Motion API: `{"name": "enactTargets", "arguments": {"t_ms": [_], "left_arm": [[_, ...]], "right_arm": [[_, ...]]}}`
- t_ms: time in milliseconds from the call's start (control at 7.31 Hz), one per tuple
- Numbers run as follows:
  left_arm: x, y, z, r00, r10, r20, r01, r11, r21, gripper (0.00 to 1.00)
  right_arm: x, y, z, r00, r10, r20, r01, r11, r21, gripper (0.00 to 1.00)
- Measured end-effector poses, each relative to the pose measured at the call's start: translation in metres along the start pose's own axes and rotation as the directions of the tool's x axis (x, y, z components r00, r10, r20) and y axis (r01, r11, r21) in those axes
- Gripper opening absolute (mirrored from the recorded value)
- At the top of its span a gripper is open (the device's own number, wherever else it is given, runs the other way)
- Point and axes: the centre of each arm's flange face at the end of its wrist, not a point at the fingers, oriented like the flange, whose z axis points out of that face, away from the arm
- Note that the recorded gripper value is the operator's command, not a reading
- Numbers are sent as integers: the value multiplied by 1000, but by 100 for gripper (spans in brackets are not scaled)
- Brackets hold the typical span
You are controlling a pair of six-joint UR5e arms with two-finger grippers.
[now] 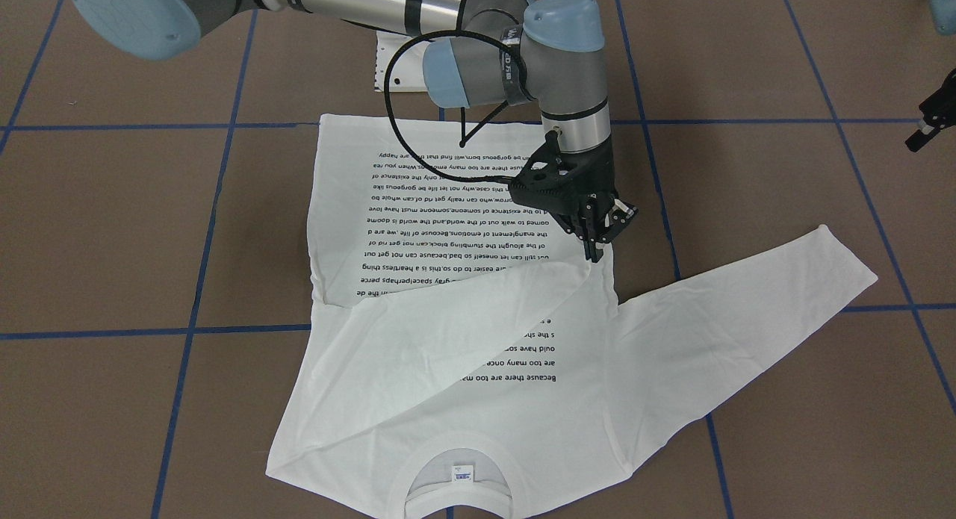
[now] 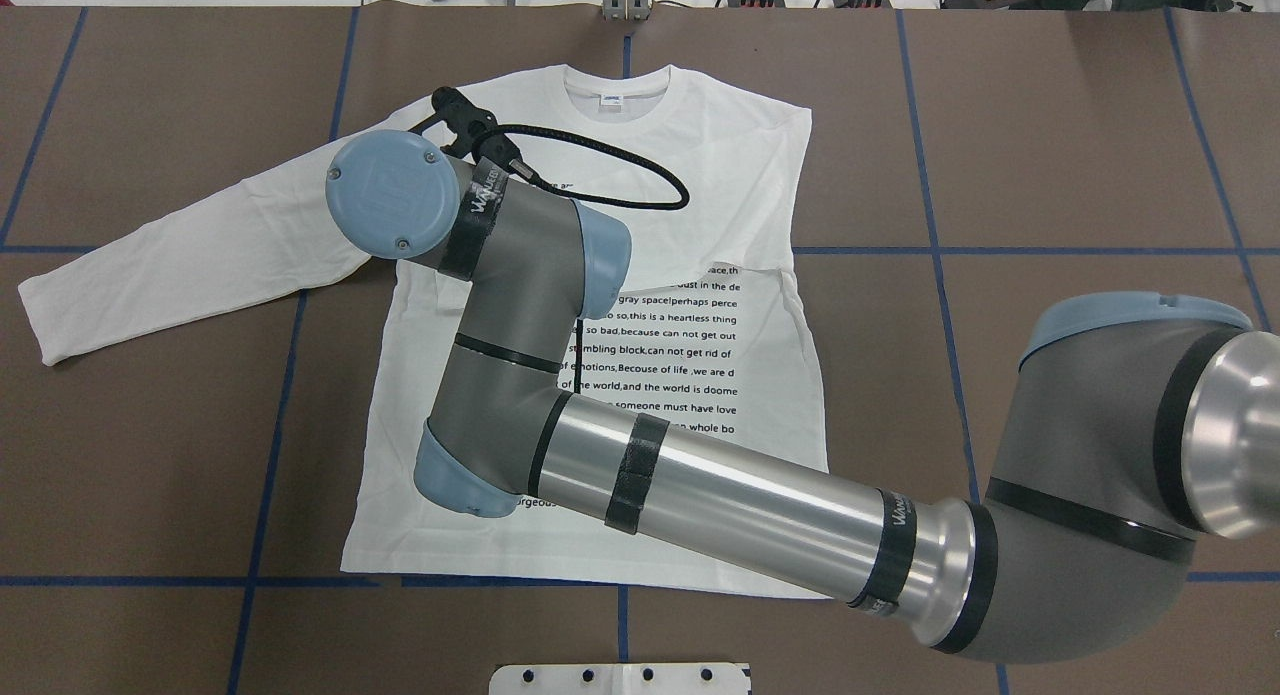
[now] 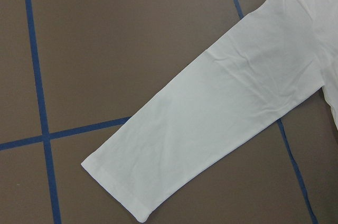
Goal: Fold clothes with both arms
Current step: 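Lift the sleeve with the right gripper and fold it across the shirt front, then release the sleeve and raise the right gripper away from the shirt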
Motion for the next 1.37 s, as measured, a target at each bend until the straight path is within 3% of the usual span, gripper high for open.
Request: {"name": "enactTargets", "arguments": {"t_ms": [410,684,957,1367], "left_arm": [[-10,-2,12,1000,-19,3,19,1000,-21,100],[-35,-13,46,999,-36,6,37,998,-48,98],[-48,-9,94,998,-69,-10,68,995,-70,98],[-63,6,161,995,-92,-32,89,993,-80,93]], "right_arm": [[-4,0,-20,1000,16,12,-16,1000,-22,99],[49,-22,-47,1000,7,-13,-8,999,-52,99],[151,-87,-83,997,-76,-14,74,994,-77,99],[250,-205,-113,966,-245,-84,236,966,-104,99]]}}
